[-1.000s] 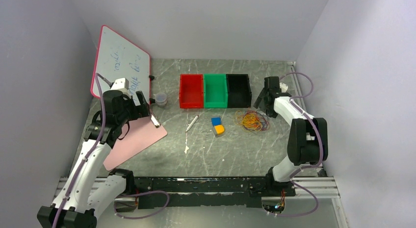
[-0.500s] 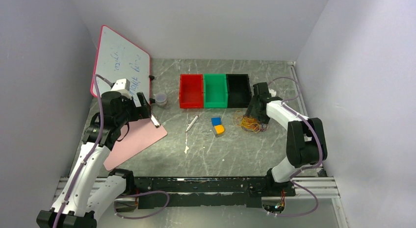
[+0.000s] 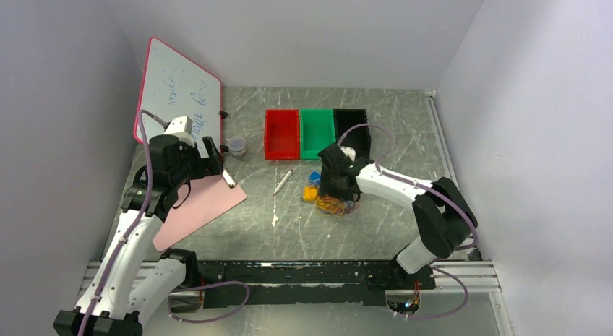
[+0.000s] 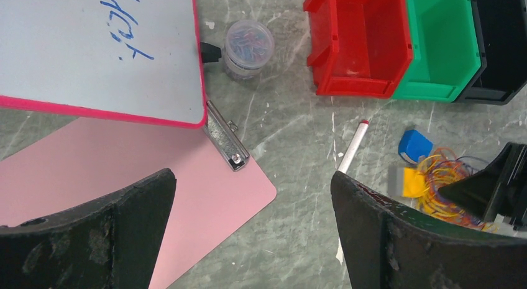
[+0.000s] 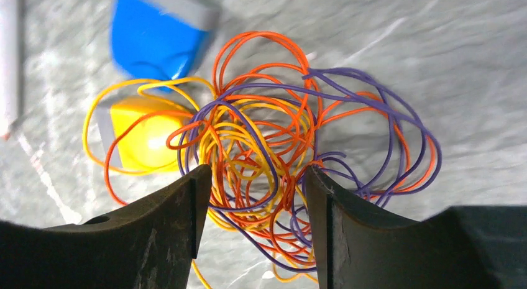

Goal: Untangle the cables

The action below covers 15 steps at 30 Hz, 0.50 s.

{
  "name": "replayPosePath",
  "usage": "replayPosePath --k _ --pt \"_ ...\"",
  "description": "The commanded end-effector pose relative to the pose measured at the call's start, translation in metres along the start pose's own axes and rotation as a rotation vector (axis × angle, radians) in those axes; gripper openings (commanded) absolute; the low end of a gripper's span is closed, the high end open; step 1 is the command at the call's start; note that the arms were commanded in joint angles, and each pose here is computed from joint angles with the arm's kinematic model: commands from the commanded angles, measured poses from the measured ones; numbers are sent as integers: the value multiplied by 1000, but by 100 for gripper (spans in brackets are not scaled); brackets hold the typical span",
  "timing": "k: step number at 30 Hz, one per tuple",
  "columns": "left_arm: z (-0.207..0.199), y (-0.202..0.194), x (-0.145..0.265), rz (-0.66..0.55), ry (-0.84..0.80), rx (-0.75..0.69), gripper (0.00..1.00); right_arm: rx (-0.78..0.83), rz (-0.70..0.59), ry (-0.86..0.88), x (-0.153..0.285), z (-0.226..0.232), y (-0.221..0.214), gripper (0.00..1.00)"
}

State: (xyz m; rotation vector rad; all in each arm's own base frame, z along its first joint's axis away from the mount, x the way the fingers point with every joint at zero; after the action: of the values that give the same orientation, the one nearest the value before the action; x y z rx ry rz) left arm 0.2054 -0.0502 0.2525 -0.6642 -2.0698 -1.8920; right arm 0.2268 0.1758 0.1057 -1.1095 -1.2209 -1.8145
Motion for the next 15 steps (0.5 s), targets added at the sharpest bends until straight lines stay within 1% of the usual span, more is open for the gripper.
replayPosePath --k 1,5,7,9,11,15 --pt "-5 2 -1 -16 -46 -12 99 -27 -23 102 25 33 -12 62" --pt "-7 2 -5 -10 -58 -4 99 -13 -124 121 50 41 3 69" --pt "-8 3 -7 -8 -65 1 99 -5 -205 118 65 37 15 71" --pt "-8 3 -9 -4 -69 5 99 13 -258 121 80 29 22 73" --pt "-9 3 -10 -4 -75 7 99 31 -283 113 86 20 26 76" --pt "-10 3 -12 -4 -90 4 99 79 -262 60 81 -4 27 76"
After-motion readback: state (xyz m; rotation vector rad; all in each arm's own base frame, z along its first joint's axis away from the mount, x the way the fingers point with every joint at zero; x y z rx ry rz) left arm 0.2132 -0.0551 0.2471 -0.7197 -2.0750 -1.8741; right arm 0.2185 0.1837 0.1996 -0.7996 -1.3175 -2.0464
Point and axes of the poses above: each gripper's point midway between its finger pads, its own x axis back along the fingers, its own z axis along the line the jaws close on, y = z × x, the point moved 8 cm from there along x, back along the fingers, and after that the axes turned 11 degrees about -x, right-handed, at the moved point
